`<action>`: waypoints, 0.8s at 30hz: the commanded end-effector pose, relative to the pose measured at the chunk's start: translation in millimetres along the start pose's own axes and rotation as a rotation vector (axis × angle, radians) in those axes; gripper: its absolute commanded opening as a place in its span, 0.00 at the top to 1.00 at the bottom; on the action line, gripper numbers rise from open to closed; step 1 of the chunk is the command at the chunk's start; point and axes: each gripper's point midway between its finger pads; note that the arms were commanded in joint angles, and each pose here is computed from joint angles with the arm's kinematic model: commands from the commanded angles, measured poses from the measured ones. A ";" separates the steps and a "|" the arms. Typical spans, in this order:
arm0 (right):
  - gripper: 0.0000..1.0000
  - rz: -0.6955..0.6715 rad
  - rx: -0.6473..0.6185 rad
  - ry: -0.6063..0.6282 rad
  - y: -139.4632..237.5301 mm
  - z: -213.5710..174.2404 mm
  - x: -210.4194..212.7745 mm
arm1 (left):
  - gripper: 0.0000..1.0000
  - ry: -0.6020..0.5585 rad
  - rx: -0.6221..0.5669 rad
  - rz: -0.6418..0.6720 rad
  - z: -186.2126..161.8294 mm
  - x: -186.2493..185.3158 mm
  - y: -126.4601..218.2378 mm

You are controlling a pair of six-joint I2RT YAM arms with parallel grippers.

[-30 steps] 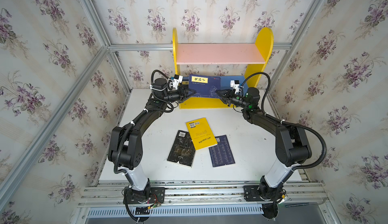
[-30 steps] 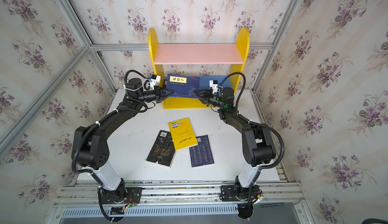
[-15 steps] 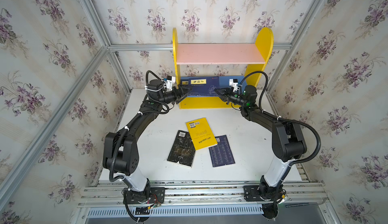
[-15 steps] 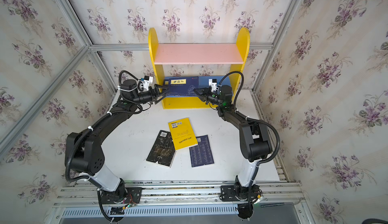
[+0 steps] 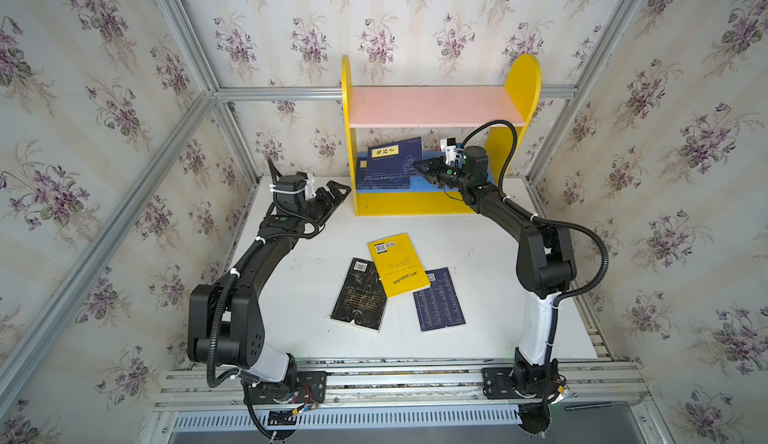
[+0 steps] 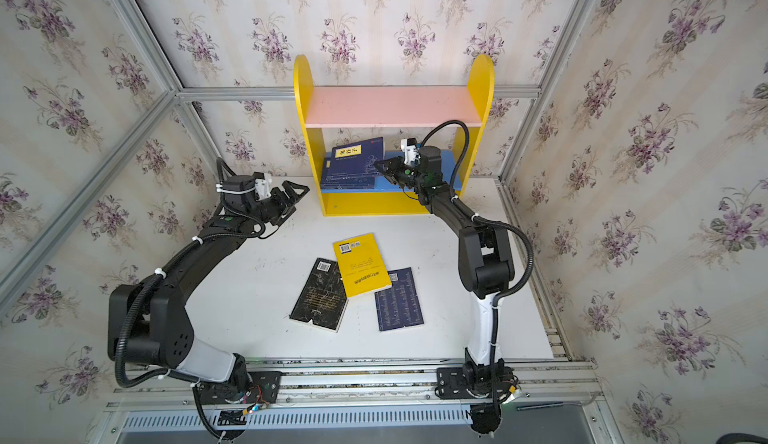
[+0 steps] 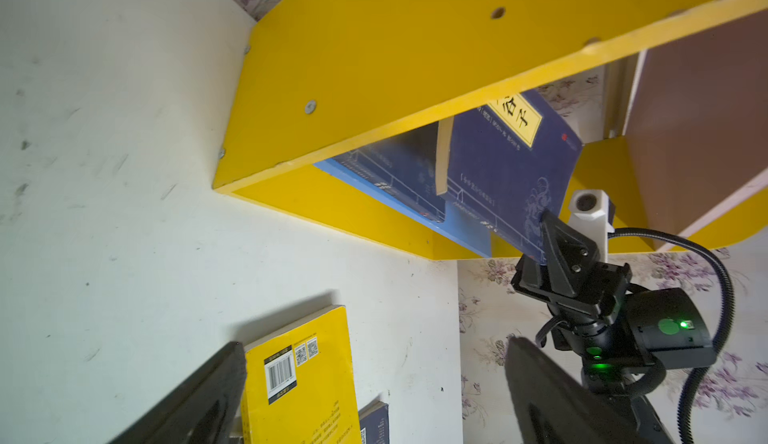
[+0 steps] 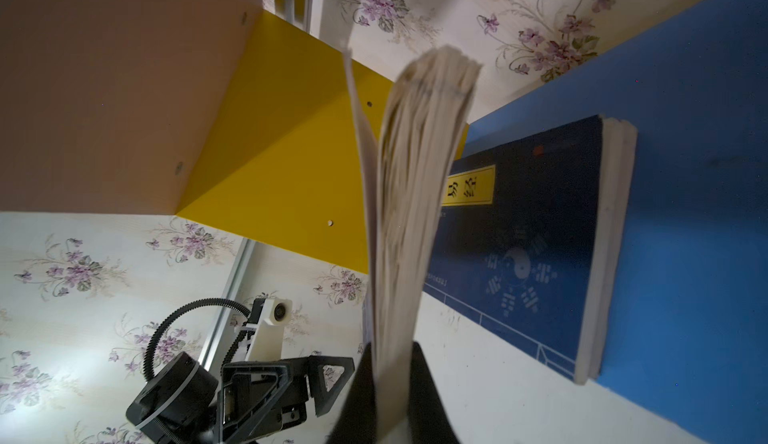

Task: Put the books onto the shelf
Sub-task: 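Carry the upright book onto the blue shelf with the right gripper while the left withdraws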

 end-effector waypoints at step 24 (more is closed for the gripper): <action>0.95 0.067 0.088 0.040 -54.2 8.4 -13.0 | 0.01 0.014 -0.051 0.081 17.2 19.5 -16.1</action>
Point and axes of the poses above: each gripper's point midway between its finger pads, its own y axis back along the fingers, its own x axis along the line the jaws close on, z = x × y, and after that the axes turned 1 degree about y, right-handed
